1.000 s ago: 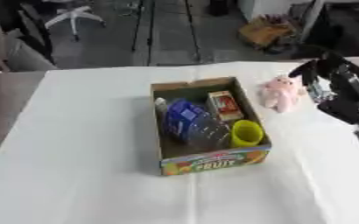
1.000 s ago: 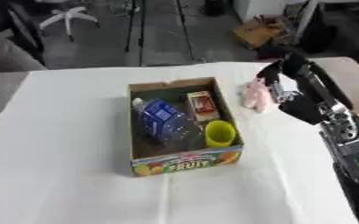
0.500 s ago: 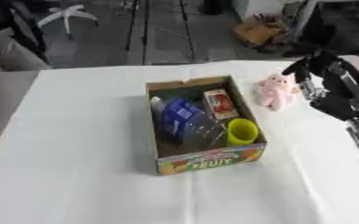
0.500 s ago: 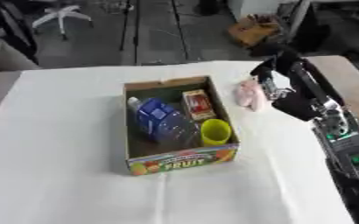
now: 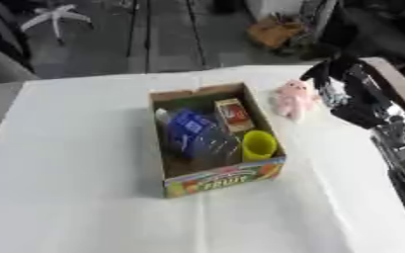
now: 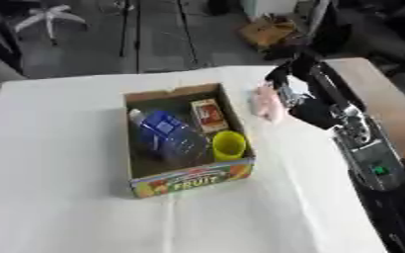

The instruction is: Pick up objects on the table and place them in the box.

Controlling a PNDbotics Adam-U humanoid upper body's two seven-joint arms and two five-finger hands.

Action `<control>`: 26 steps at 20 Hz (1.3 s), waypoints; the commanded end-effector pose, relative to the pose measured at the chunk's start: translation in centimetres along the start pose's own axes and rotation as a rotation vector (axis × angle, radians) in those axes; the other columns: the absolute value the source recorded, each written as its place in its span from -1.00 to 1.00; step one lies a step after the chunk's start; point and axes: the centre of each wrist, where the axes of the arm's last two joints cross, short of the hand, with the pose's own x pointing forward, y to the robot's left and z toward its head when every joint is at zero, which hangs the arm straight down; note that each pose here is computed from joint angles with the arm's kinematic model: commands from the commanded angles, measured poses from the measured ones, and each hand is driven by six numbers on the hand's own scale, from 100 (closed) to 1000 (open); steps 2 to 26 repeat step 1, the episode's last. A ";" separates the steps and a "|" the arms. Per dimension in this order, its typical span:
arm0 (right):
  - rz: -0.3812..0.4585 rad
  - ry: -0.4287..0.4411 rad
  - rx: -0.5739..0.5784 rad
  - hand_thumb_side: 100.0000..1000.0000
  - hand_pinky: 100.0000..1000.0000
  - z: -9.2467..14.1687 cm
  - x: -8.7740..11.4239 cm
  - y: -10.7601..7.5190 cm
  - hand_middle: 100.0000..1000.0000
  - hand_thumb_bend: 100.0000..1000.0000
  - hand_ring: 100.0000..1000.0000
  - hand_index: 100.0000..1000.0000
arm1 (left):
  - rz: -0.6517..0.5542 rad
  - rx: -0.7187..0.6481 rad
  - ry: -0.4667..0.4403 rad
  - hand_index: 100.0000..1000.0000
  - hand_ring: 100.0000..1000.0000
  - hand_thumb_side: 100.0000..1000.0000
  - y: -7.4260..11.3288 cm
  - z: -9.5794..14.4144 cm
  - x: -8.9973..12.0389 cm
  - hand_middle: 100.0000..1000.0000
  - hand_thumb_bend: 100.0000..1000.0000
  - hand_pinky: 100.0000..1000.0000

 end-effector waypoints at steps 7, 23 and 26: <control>0.028 -0.021 -0.012 -0.05 0.37 -0.5 0.5 -1.2 0.52 -1.00 0.20 0.85 | -0.006 0.004 -0.032 0.73 0.51 1.00 0.5 -0.6 0.8 0.53 0.48 0.42; 0.028 -0.021 -0.012 -0.05 0.37 -0.5 0.5 -1.2 0.52 -1.00 0.20 0.85 | -0.006 0.004 -0.032 0.73 0.51 1.00 0.5 -0.6 0.8 0.53 0.48 0.42; 0.028 -0.021 -0.012 -0.05 0.37 -0.5 0.5 -1.2 0.52 -1.00 0.20 0.85 | -0.006 0.004 -0.032 0.73 0.51 1.00 0.5 -0.6 0.8 0.53 0.48 0.42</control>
